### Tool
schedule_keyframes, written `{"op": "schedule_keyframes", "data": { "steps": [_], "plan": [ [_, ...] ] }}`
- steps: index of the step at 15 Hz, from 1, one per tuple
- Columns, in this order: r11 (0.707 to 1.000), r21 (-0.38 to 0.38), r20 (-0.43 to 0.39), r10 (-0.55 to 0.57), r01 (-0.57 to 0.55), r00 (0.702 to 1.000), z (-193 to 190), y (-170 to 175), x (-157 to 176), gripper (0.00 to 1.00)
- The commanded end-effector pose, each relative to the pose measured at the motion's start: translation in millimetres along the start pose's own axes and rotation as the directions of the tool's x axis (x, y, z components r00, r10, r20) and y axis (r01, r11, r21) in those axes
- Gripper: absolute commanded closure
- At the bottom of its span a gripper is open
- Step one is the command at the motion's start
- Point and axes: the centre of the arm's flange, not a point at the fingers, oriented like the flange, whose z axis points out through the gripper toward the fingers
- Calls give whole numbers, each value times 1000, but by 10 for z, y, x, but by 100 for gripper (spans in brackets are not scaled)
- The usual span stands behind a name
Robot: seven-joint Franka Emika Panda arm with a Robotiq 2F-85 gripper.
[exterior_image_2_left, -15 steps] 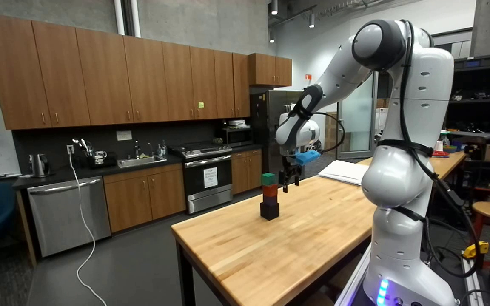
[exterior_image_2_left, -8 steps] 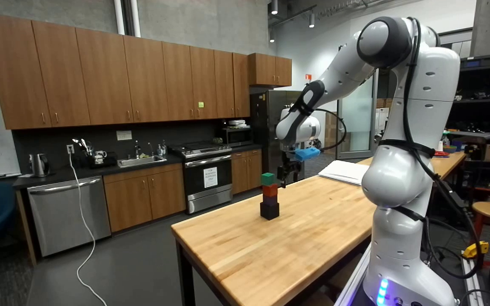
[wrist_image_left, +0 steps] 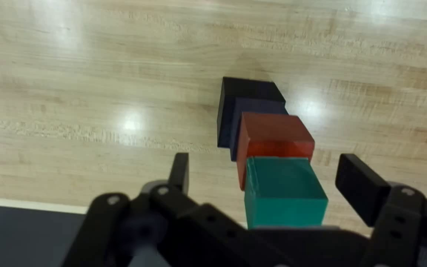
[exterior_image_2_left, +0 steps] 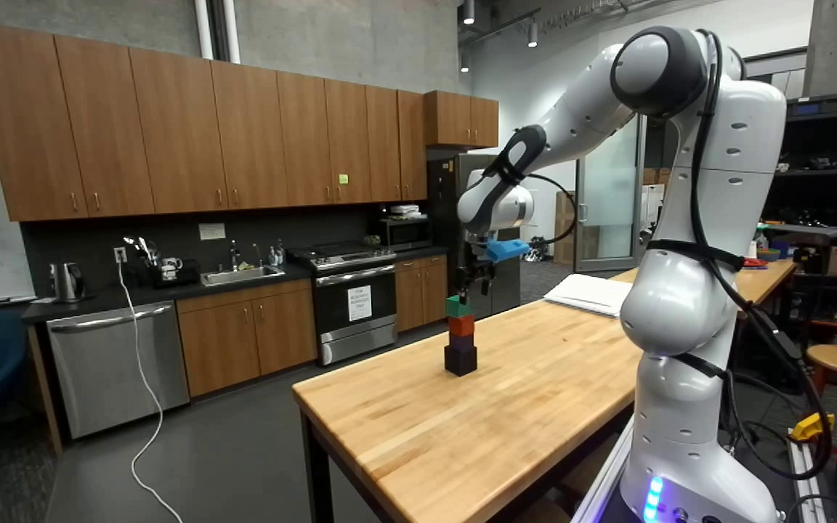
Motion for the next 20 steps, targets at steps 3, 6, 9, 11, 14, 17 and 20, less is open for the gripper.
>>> {"op": "schedule_keyframes", "data": {
  "steps": [3, 6, 9, 11, 14, 17, 20],
  "plan": [
    [1000, -20, -60, -4, 3, 998, -351, -225, 389, 0],
    [1000, -22, -87, -8, 6, 996, -375, -348, 544, 29],
    [1000, -16, -94, -27, 26, 995, -315, -457, 645, 42],
    [999, -25, -105, -36, 33, 994, -261, -522, 707, 59],
    [999, -36, -126, -34, 30, 991, -196, -574, 815, 82],
    [998, -60, -150, -29, 21, 988, -184, -580, 902, 100],
    [996, -88, -166, -30, 16, 986, -172, -556, 969, 100]
  ]
}}
